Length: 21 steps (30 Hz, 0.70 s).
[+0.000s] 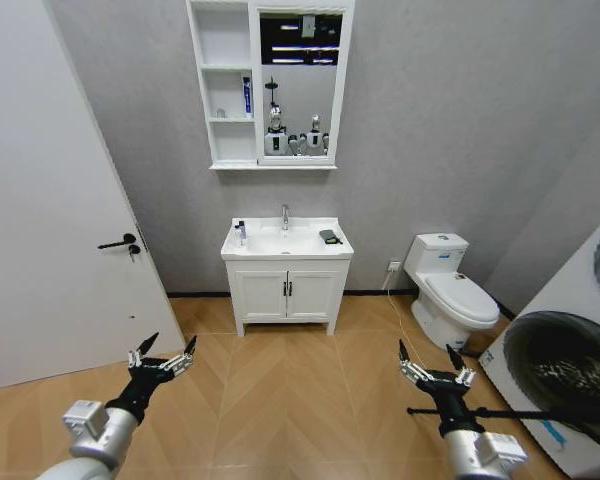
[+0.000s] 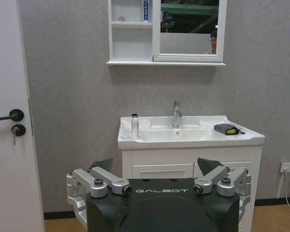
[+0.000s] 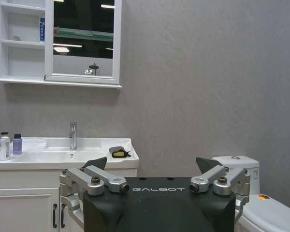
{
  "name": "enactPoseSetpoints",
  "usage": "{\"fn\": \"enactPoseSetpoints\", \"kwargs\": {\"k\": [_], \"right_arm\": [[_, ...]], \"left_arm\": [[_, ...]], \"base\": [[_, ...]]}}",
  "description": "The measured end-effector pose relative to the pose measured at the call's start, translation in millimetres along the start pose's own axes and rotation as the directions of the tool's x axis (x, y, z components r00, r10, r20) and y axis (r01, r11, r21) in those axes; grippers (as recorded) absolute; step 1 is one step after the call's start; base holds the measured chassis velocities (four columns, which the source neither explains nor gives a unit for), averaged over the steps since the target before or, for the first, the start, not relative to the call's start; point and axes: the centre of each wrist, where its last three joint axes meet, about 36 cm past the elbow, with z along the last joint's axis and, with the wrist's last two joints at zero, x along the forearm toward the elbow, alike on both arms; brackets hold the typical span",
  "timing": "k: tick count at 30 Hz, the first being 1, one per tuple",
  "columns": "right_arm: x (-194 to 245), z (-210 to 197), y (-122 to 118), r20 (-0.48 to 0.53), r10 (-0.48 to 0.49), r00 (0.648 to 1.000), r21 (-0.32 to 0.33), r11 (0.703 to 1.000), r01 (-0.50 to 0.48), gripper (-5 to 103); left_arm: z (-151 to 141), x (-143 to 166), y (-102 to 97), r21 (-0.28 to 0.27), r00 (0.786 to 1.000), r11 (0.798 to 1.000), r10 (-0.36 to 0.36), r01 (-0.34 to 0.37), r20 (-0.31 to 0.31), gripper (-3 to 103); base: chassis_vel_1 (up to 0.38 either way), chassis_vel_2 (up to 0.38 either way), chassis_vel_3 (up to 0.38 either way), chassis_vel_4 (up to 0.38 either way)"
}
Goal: Move facial cleanser and shampoo from washbasin to cabinet, then wipe washbasin with towel.
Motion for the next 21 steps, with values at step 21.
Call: {"fn": "enactPoseSetpoints", "kwargs": {"k": [21], "right_arm": [[5.4,-4.7,-0.2,0.007,0.000,1.000,-0.026,1.000,0.000,100]], "left_arm": [[1.4,2.2,-5.9,0.002,1.000,1.000,0.013,-0.013,-0.003,99]], "base": [[-0.016,0.018,0.019,-0.014]]}}
